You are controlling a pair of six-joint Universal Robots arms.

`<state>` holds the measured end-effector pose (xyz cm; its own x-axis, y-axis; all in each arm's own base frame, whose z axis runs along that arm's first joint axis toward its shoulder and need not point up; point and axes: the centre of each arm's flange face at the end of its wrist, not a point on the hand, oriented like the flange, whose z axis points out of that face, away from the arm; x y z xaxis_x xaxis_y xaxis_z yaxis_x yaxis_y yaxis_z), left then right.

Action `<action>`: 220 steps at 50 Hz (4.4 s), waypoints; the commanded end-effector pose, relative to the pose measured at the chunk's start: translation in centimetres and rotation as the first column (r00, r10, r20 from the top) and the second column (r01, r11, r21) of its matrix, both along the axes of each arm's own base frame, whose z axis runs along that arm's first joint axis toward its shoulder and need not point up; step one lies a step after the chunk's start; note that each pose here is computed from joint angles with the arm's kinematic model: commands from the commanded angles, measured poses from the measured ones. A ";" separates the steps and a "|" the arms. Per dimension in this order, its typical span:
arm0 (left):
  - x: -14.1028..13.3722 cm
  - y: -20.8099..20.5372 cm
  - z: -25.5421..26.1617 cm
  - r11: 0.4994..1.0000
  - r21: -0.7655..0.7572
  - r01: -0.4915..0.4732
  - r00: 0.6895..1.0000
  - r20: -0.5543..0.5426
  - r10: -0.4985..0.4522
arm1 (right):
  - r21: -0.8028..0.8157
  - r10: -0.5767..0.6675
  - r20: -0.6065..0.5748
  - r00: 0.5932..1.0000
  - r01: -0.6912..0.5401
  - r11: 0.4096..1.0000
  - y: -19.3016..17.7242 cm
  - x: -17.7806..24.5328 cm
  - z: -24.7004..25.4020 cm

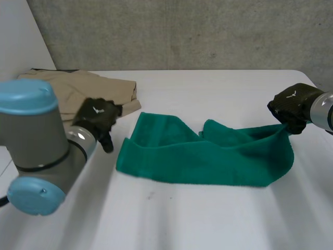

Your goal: Fold the laundry.

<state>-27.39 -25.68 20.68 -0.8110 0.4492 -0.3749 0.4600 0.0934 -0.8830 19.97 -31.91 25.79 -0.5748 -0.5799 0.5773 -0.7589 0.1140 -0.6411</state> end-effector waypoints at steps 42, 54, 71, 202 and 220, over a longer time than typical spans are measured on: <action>-4.0 -3.0 -3.2 0.999 -0.031 0.012 0.995 0.098 -0.009 | -0.003 -0.051 0.054 0.997 0.051 0.999 -0.3 -1.7 -1.6; -0.5 0.1 11.8 0.934 -0.348 -0.075 0.990 -0.135 0.029 | -0.241 -0.079 0.086 0.993 0.098 0.966 0.2 -3.3 6.4; -3.3 -1.3 -4.7 0.992 0.091 0.086 0.996 -0.019 -0.085 | -0.112 -0.065 0.072 0.995 0.073 0.991 1.8 -3.1 3.1; 3.5 -1.1 -2.2 0.990 -0.134 -0.031 0.995 0.090 0.043 | -0.133 -0.016 0.032 0.999 0.021 0.991 0.9 -2.1 -11.3; 2.6 -3.0 -3.3 0.990 0.113 -0.081 0.997 0.002 0.082 | -0.135 -0.038 0.036 0.999 0.043 0.990 0.6 -3.0 -11.1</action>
<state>-24.52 -28.38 20.42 -0.8702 0.3686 -0.3270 0.3845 0.0930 -0.9184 16.88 -31.41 14.83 -0.6181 -0.4678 0.6317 -0.7327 0.0518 -0.6786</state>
